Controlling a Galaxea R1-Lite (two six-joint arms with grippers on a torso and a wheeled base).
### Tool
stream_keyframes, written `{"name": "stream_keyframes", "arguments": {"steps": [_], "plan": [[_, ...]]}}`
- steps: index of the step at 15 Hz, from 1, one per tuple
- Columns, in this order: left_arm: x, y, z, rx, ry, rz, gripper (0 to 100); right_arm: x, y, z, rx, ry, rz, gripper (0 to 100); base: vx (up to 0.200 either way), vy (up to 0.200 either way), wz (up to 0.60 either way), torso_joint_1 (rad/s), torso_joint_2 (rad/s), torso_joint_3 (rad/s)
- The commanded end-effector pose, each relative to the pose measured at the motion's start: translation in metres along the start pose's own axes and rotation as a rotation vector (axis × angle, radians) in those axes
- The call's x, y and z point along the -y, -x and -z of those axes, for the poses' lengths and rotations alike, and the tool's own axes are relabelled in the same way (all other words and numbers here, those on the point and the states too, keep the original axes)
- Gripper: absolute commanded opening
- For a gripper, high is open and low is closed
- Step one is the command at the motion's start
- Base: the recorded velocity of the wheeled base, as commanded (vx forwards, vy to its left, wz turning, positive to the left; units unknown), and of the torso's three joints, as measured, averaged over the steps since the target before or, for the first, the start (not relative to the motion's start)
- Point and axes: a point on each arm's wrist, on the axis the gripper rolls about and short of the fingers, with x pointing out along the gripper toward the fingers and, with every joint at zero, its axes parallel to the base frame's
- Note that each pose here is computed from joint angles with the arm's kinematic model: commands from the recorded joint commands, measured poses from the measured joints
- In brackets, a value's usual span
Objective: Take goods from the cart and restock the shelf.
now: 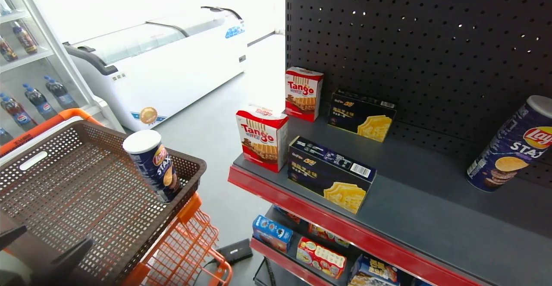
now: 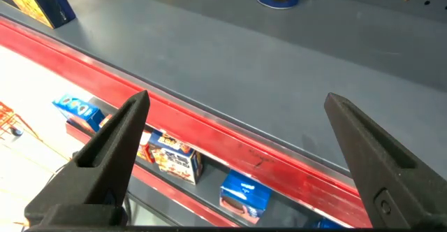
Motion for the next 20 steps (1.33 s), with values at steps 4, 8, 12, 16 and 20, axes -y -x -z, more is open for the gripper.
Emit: {"name": "stream_keyframes", "arguments": {"steps": [4, 8, 12, 16, 20], "plan": [[-0.023, -0.108, 0.001, -0.087, -0.056, -0.149, 100, 0.0, 0.0, 0.0, -0.001, 0.0, 0.0, 100, 0.0, 0.0, 0.0, 0.0, 0.0, 0.0], [-0.021, -0.155, 0.013, -0.019, -0.069, -0.124, 100, 0.0, 0.0, 0.0, -0.001, 0.0, 0.0, 100, 0.0, 0.0, 0.0, 0.0, 0.0, 0.0], [-0.023, -0.194, 0.031, 0.014, -0.071, -0.122, 100, 0.0, 0.0, 0.0, -0.001, 0.0, 0.0, 100, 0.0, 0.0, 0.0, 0.0, 0.0, 0.0], [-0.026, -0.225, 0.038, 0.066, -0.073, -0.128, 100, 0.0, 0.0, 0.0, -0.001, 0.0, 0.0, 100, 0.0, 0.0, 0.0, 0.0, 0.0, 0.0], [-0.03, -0.26, 0.038, 0.106, -0.072, -0.133, 100, 0.0, 0.0, 0.0, -0.001, 0.0, 0.0, 100, 0.0, 0.0, 0.0, 0.0, 0.0, 0.0]]}}
